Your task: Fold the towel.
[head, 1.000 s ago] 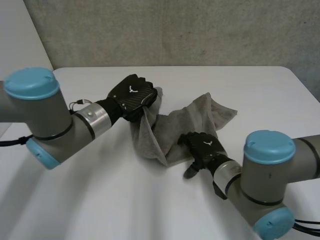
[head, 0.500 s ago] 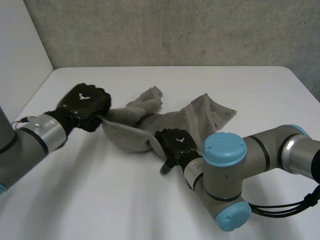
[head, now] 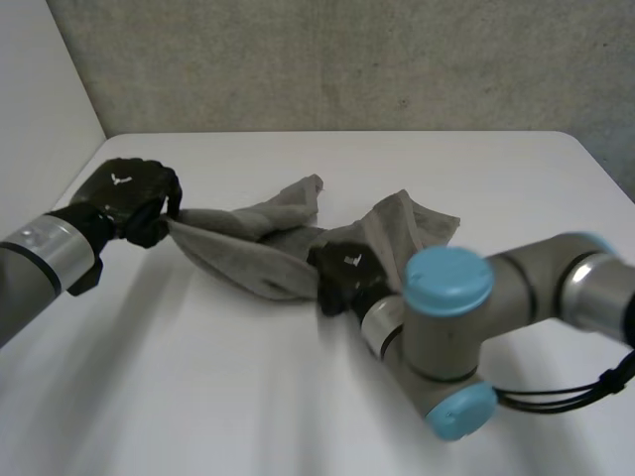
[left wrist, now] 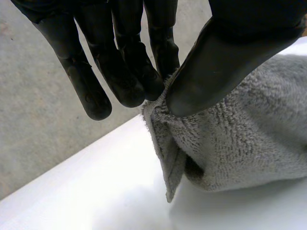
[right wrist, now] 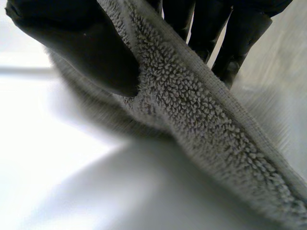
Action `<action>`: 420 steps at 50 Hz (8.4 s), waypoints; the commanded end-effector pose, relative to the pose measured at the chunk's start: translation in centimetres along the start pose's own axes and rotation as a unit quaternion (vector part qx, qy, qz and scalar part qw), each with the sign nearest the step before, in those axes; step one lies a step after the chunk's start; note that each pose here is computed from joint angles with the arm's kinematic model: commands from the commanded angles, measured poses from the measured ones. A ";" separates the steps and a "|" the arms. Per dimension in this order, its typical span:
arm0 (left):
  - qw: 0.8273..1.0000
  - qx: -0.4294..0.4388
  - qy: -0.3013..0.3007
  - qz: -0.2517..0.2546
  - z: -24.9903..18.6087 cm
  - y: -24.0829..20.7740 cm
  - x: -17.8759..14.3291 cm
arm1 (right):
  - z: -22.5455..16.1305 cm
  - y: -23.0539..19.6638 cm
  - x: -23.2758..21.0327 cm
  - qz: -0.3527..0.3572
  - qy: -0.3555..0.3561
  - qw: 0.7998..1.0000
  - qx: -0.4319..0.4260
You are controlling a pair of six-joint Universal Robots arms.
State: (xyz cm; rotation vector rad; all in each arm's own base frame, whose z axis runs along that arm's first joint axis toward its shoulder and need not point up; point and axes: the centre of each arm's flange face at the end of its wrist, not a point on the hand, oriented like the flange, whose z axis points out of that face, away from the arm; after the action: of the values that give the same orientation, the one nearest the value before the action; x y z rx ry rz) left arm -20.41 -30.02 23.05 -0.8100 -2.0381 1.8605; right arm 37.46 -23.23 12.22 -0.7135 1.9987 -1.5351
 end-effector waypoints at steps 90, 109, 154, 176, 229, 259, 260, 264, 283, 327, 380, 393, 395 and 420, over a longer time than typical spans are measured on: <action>0.996 -0.023 0.084 0.002 3.5 6.1 5.6 | -4.0 -3.1 11.1 -0.124 0.034 0.985 -0.116; 0.999 -0.017 0.047 0.004 4.5 7.7 4.4 | -6.3 -0.9 12.4 -0.091 0.090 0.985 -0.112; 0.999 -0.048 -0.012 0.003 4.7 10.4 2.8 | -11.6 -5.3 21.0 -0.071 0.187 0.979 -0.045; 0.998 -0.032 -0.056 0.012 5.0 9.5 1.8 | -12.7 -7.0 23.0 -0.058 0.222 0.973 -0.017; 0.976 0.188 -0.107 0.033 11.6 -11.9 -5.2 | -1.2 -25.3 20.2 -0.312 0.250 0.901 0.170; 0.989 0.121 -0.081 -0.024 9.4 -4.6 -5.7 | -1.3 -17.7 21.0 -0.281 0.091 0.950 0.105; 0.992 0.104 -0.067 -0.029 9.2 -2.9 -4.9 | -1.4 -16.2 21.3 -0.272 0.079 0.955 0.088; 0.996 0.061 -0.045 -0.039 8.0 1.8 -3.4 | -2.1 -11.9 21.7 -0.239 0.054 0.969 0.034; 0.993 0.097 -0.063 0.010 -1.9 -2.1 -4.8 | -12.8 -16.4 18.1 -0.213 0.067 0.974 0.045; 0.995 0.028 -0.045 -0.081 11.6 7.1 -9.2 | -0.2 -9.2 24.7 -0.211 0.063 0.974 -0.050; 0.991 -0.036 -0.045 -0.117 3.2 6.9 -2.9 | -7.2 -1.9 21.9 -0.184 0.158 0.963 -0.122; 0.992 -0.037 -0.038 -0.117 3.1 6.8 -2.3 | -10.3 -3.0 28.7 -0.225 0.240 0.933 -0.146; 0.992 -0.036 -0.039 -0.116 3.1 6.8 -2.3 | -10.8 -3.5 29.7 -0.235 0.252 0.927 -0.148; 0.992 -0.035 -0.041 -0.116 2.9 6.6 -2.3 | -3.9 -16.6 3.4 -0.311 -0.008 0.944 0.110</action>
State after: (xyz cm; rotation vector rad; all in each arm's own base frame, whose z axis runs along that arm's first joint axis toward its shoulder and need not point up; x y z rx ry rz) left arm -18.60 -33.68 16.75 -0.4950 -2.1494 1.7348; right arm 23.29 -33.97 31.07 -1.1664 1.9268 -2.2261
